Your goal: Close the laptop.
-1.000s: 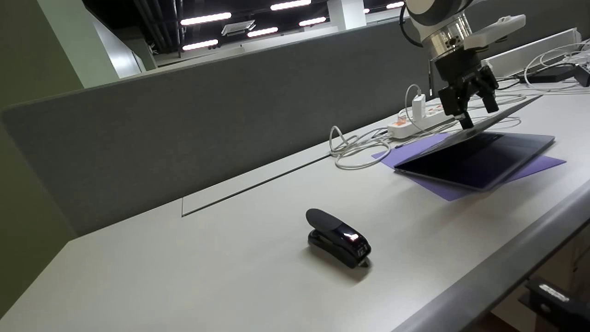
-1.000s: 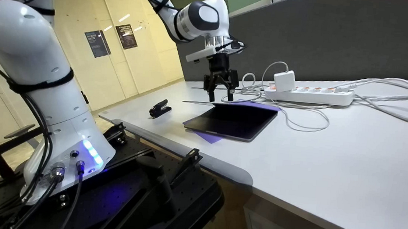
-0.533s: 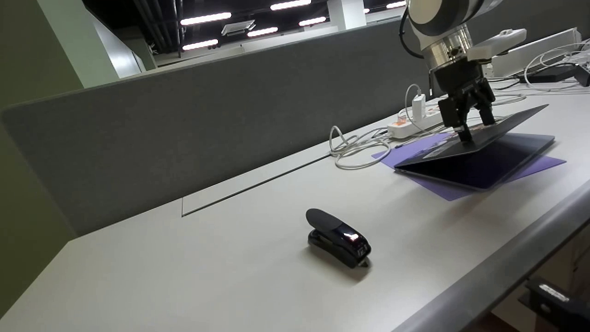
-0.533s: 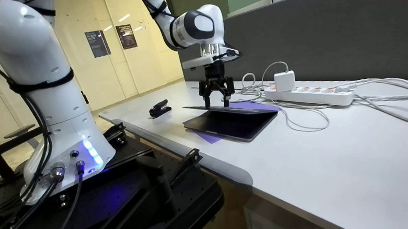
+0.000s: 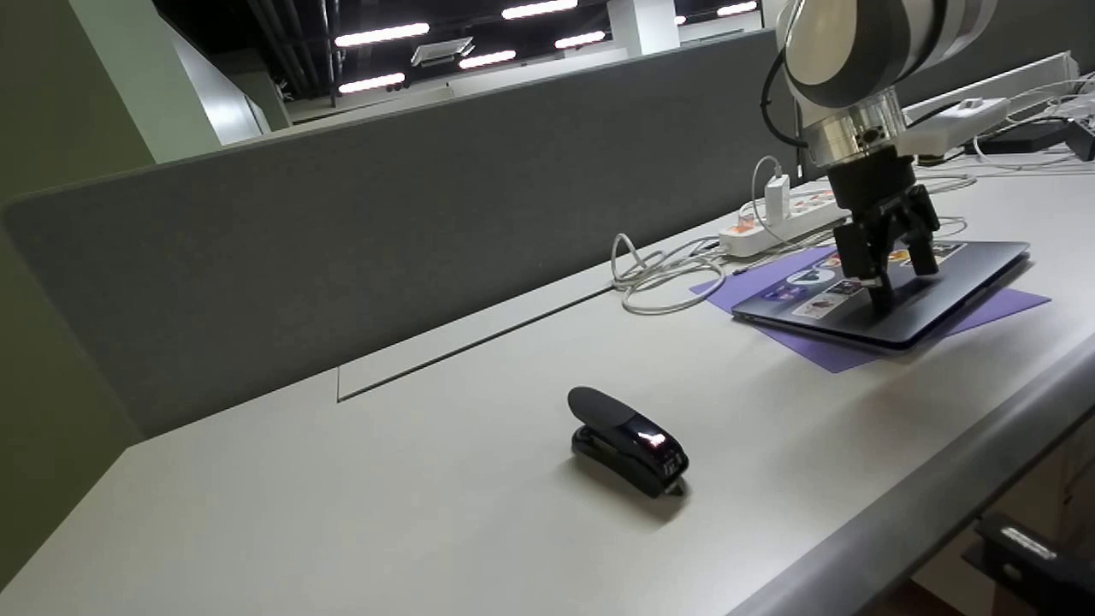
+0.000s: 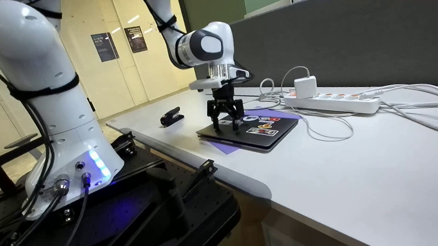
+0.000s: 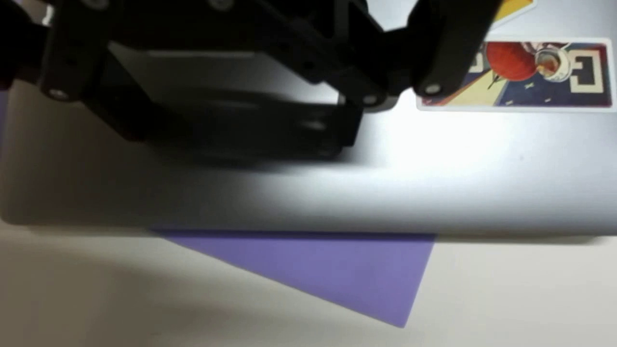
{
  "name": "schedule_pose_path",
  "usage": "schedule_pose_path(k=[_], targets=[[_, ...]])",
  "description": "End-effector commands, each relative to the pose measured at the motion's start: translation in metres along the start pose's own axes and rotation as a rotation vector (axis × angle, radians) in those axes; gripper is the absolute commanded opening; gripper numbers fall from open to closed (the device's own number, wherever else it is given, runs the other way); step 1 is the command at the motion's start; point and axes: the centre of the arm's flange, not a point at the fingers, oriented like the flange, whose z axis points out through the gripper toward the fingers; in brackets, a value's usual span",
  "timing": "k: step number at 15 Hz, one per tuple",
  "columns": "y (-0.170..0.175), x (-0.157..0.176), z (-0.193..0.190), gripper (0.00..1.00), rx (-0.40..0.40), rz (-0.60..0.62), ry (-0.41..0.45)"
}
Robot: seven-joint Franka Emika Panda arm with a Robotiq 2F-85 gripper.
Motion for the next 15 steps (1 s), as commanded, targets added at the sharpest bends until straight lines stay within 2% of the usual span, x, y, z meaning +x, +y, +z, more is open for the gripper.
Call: schedule_pose_path(k=[1, 6, 11, 15], targets=[[-0.005, -0.009, 0.017, 1.0, 0.036, -0.006, 0.012], [-0.009, -0.008, 0.011, 1.0, 0.028, -0.026, 0.032], [-0.023, -0.008, -0.033, 1.0, -0.009, -0.049, 0.071], [-0.034, -0.011, -0.069, 1.0, 0.002, -0.042, 0.082]])
